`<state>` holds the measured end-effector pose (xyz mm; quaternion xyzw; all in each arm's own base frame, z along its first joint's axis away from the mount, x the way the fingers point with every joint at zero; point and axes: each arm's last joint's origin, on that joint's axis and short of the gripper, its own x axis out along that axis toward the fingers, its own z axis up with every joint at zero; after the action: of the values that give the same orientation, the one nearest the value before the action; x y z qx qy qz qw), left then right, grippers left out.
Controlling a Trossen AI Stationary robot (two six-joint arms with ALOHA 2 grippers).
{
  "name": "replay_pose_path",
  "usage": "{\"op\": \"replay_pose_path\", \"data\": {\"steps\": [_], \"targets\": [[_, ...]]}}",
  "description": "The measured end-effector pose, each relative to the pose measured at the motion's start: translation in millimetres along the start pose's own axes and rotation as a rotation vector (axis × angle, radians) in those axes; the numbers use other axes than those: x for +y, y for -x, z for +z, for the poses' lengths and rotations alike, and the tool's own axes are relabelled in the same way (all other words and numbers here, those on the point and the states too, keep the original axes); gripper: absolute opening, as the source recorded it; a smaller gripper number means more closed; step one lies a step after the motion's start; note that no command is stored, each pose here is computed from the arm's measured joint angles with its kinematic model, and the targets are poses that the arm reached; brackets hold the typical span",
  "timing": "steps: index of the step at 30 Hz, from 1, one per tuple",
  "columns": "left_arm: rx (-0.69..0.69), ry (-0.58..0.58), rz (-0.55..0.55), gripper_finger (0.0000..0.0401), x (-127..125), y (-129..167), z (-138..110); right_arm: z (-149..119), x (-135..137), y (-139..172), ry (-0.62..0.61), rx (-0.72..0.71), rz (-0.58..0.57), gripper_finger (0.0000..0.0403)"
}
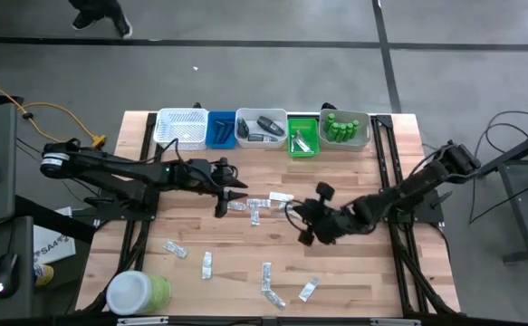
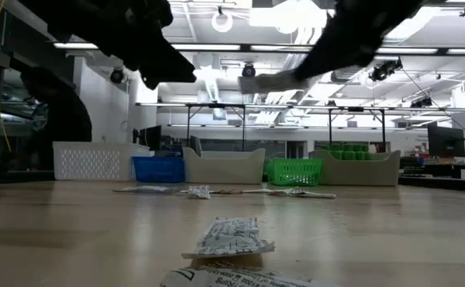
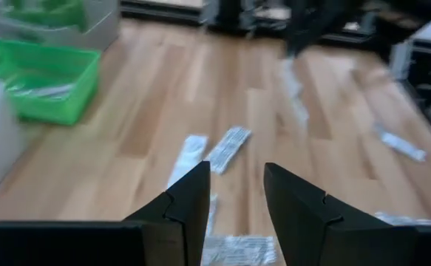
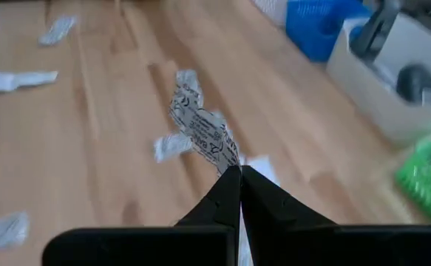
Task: Pick & Place Travel size toiletries
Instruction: Put the bandage pack into the left white bin
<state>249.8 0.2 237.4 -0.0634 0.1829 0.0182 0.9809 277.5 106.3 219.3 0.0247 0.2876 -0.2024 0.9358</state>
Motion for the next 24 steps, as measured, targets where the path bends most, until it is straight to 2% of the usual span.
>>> {"op": "replay_pose_path", "data": {"steps": [4,9,12,19,24], "targets": [[-0.008,-0.006,-0.058,0.0158,-2,-9,-2,3,-9,-21,0.071,0.003,-0.036,0.0003],[-0.014,-0.014,-0.054,0.0218,-1,-16,-4,11,-14,-44,0.091,-0.029,0.005,0.0003],[-0.029,-0.037,-0.054,0.0239,-1,-19,-4,16,-16,-56,0.113,-0.075,0.021,0.0003],[-0.031,-0.063,-0.047,0.0246,-2,-28,2,24,-22,-79,0.124,-0.159,0.04,0.0003],[-0.022,-0.075,0.018,0.0246,0,-28,2,29,-23,-80,0.122,-0.196,0.066,0.0003]]}}
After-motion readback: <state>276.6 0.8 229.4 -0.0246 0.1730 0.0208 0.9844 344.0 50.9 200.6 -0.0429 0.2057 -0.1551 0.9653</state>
